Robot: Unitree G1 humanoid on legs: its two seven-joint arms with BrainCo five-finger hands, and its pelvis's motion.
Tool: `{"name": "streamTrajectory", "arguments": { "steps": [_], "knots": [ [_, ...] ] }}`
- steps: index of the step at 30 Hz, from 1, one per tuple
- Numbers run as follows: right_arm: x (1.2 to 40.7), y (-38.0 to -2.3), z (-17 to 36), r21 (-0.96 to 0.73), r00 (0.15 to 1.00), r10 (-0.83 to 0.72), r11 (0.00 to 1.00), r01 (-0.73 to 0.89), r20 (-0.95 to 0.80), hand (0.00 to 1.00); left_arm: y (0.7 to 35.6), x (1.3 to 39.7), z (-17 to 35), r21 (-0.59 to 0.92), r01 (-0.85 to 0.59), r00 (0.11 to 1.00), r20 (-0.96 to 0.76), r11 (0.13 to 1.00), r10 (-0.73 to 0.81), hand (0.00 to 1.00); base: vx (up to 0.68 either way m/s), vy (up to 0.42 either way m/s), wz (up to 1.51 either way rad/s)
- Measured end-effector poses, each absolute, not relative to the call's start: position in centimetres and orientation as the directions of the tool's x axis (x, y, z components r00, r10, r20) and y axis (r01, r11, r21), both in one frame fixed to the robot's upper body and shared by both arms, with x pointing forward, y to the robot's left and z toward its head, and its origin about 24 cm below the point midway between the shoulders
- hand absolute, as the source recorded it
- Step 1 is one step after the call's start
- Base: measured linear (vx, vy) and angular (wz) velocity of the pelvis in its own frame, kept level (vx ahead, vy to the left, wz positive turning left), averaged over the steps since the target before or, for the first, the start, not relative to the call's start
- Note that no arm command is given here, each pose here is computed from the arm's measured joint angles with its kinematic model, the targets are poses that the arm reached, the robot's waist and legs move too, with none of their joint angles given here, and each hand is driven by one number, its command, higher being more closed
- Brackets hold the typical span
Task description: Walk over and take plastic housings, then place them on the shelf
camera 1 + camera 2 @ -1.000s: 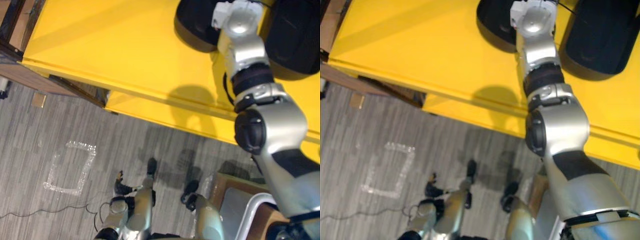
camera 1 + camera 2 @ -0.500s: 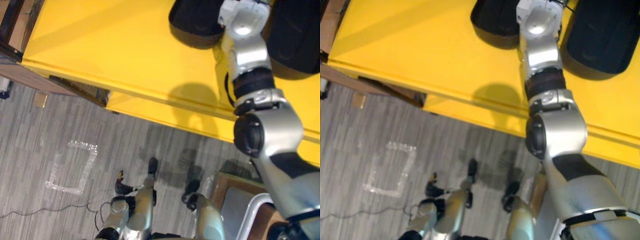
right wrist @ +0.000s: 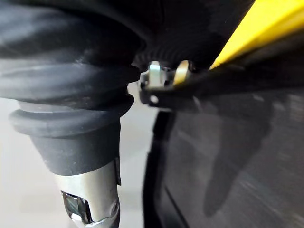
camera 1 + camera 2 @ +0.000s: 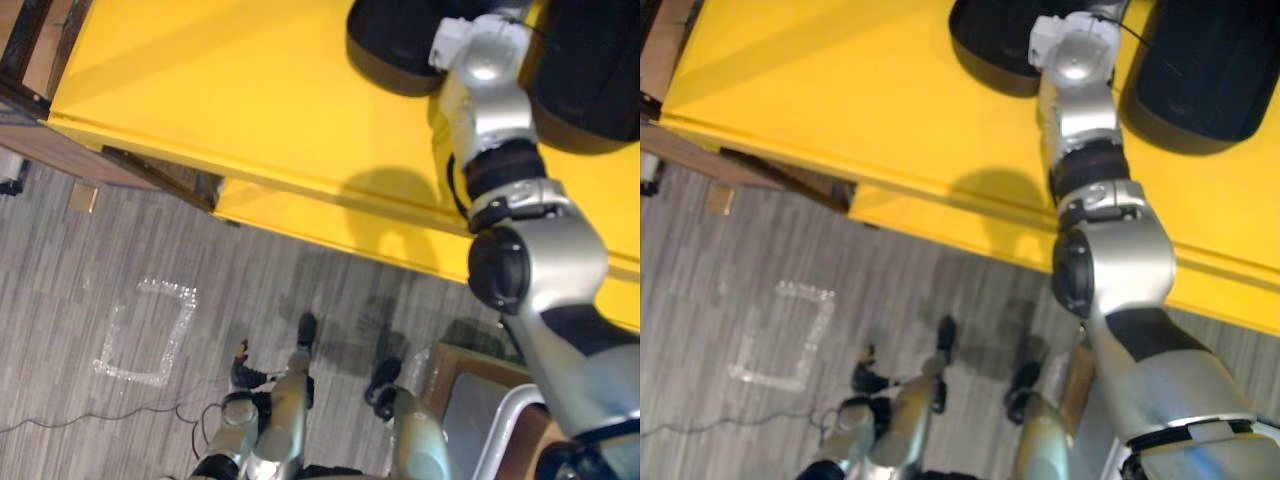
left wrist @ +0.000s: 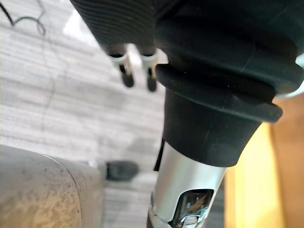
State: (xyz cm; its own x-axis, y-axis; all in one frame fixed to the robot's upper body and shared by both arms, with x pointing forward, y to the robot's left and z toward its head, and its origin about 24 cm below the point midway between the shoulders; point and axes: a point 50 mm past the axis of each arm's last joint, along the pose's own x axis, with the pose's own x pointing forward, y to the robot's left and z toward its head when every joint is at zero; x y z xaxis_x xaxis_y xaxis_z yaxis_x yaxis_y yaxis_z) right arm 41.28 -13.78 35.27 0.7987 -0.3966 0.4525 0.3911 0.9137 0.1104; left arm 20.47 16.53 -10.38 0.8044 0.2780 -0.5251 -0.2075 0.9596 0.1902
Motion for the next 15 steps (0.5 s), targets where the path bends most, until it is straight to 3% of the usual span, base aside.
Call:
{"name": "streamTrajectory", "arguments": {
  "steps": [15],
  "knots": [
    [41.43,-13.85,35.65,0.012,0.819,-0.324,0.932,0.362,0.474,0.00,16.36,20.44,-10.45,0.181,-0.186,0.808,-0.531,0.966,0.255,0.00,0.00,-0.001,0.00]
  ]
}}
